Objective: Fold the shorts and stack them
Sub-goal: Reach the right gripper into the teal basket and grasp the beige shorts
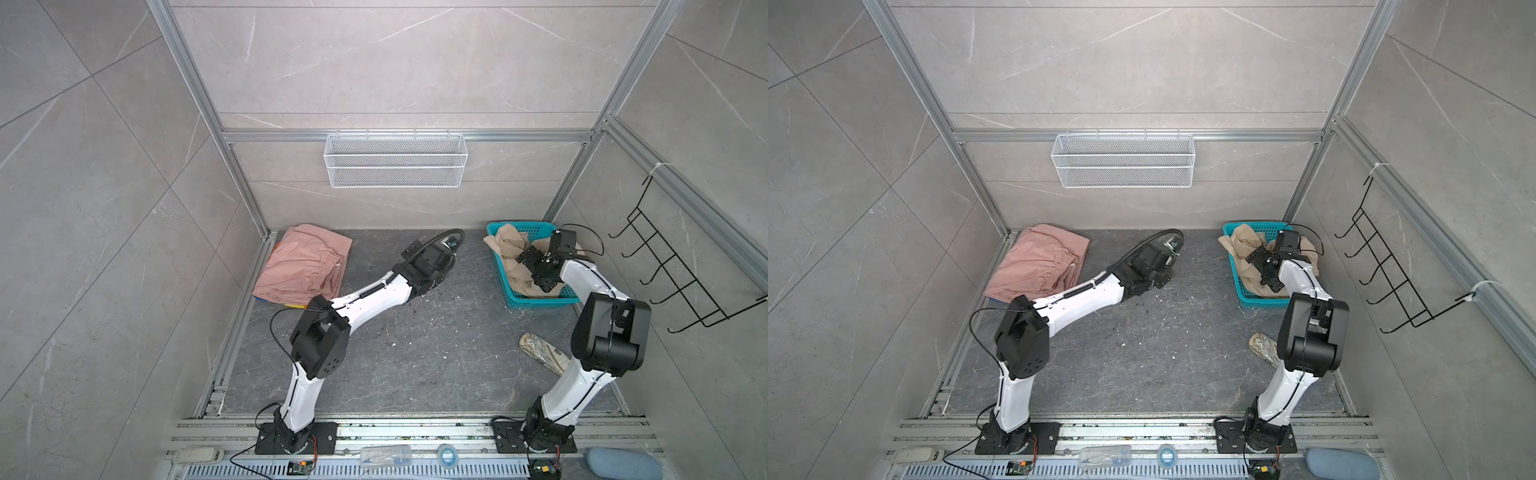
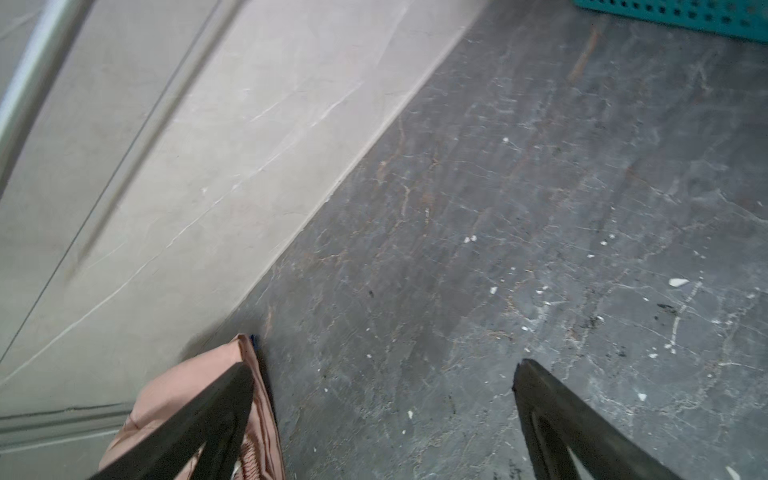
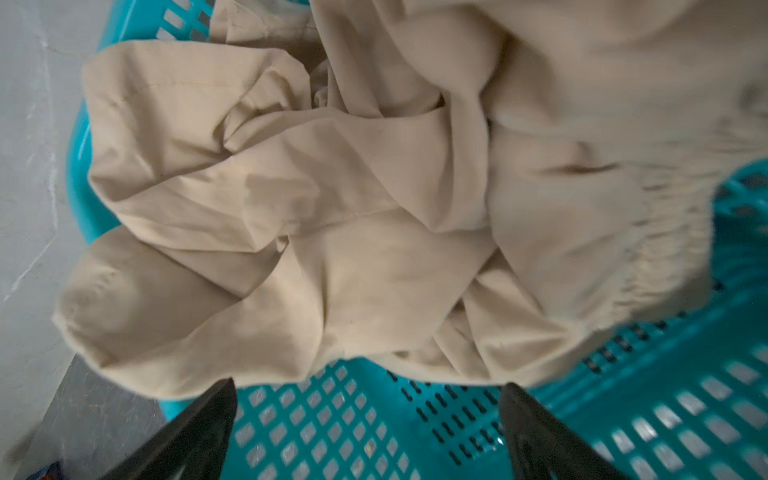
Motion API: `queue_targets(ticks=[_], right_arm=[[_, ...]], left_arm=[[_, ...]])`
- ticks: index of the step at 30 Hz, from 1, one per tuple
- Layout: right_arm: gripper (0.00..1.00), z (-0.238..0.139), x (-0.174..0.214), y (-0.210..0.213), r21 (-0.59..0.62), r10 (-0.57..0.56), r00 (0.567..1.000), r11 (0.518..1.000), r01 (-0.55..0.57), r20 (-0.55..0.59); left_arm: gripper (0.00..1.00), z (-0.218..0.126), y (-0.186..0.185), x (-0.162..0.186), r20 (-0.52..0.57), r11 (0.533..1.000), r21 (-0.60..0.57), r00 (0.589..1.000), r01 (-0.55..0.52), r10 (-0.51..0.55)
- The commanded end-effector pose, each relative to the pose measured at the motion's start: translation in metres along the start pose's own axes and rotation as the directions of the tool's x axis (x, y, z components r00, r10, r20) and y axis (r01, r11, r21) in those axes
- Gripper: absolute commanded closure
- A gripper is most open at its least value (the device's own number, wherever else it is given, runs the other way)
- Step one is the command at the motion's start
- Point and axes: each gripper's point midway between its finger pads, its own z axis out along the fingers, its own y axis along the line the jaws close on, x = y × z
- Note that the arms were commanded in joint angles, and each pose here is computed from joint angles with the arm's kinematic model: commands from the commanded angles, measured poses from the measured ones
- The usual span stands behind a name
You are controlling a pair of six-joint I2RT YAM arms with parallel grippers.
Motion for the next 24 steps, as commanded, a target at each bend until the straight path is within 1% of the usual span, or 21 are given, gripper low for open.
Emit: queue_targets(ticks=[1, 4, 6, 7, 8, 9, 10, 11, 12, 14, 15, 16, 19, 21, 22, 24], right_arm=[[0.00, 0.025, -0.008, 0.009, -0.004, 0.008, 1.000, 1.000, -0.008, -0.023], [0.01, 0.052, -0.009, 0.009, 0.009, 0.011, 0.998, 1.000, -0.010, -0.068], [0.05, 0.065, -0.008, 0.006, 0.025, 0.015, 0.996, 1.000, -0.013, -0.086], [0.09, 0.070, -0.007, 0.004, 0.029, 0.015, 0.996, 1.000, -0.012, -0.090], [0.16, 0.075, -0.005, 0.003, 0.030, 0.016, 0.995, 0.999, -0.013, -0.095], [0.26, 0.078, -0.003, 0.002, 0.032, 0.020, 0.995, 0.999, -0.017, -0.095], [0.39, 0.079, -0.003, 0.002, 0.029, 0.022, 0.996, 0.999, -0.020, -0.092], [0.59, 0.078, -0.004, 0.002, 0.021, 0.026, 0.996, 0.999, -0.024, -0.082], [0.70, 0.076, -0.005, 0.003, 0.011, 0.027, 0.997, 1.000, -0.027, -0.072], [0.91, 0.067, -0.011, 0.008, -0.007, 0.026, 0.999, 1.000, -0.026, -0.046], [0.97, 0.061, -0.014, 0.013, -0.019, 0.021, 0.999, 1.000, -0.021, -0.036], [1.00, 0.051, -0.020, 0.018, -0.035, 0.017, 1.000, 0.999, -0.017, -0.018], [1.00, 0.010, -0.040, 0.042, -0.102, 0.004, 0.998, 0.995, 0.001, 0.057], [1.00, -0.028, -0.057, 0.060, -0.155, 0.004, 0.992, 0.988, 0.016, 0.126], [1.00, -0.049, -0.065, 0.069, -0.183, 0.003, 0.987, 0.983, 0.027, 0.163], [1.00, -0.095, -0.080, 0.088, -0.237, 0.002, 0.971, 0.970, 0.056, 0.237]], left_arm=[[0.00, -0.006, 0.010, -0.029, 0.057, 0.996, -0.079, 0.998, -0.027, 0.032], [0.00, -0.001, -0.003, -0.026, 0.050, 0.999, -0.040, 0.999, 0.007, -0.005], [0.00, 0.001, -0.012, -0.023, 0.038, 0.999, 0.001, 0.999, 0.033, -0.033], [0.00, 0.002, -0.015, -0.022, 0.031, 0.999, 0.015, 0.999, 0.040, -0.041], [0.00, 0.003, -0.019, -0.021, 0.024, 0.998, 0.031, 0.998, 0.050, -0.050], [0.00, 0.004, -0.023, -0.019, 0.014, 0.997, 0.048, 0.998, 0.056, -0.057], [0.00, 0.005, -0.026, -0.018, 0.006, 0.997, 0.057, 0.998, 0.061, -0.062], [0.00, 0.006, -0.028, -0.015, -0.005, 0.996, 0.065, 0.998, 0.066, -0.066], [0.00, 0.006, -0.030, -0.014, -0.012, 0.994, 0.074, 0.997, 0.075, -0.074], [0.00, 0.003, -0.032, -0.013, -0.023, 0.990, 0.095, 0.994, 0.106, -0.104], [0.00, 0.000, -0.031, -0.012, -0.027, 0.987, 0.101, 0.992, 0.122, -0.120], [0.00, -0.003, -0.030, -0.012, -0.031, 0.984, 0.108, 0.990, 0.142, -0.139], [0.00, -0.018, -0.023, -0.016, -0.035, 0.970, 0.136, 0.979, 0.203, -0.200], [0.00, -0.031, -0.013, -0.022, -0.025, 0.961, 0.144, 0.971, 0.237, -0.236], [0.00, -0.037, -0.012, -0.025, -0.026, 0.955, 0.167, 0.969, 0.246, -0.245], [0.00, -0.045, -0.003, -0.028, -0.042, 0.946, 0.179, 0.963, 0.270, -0.266]])
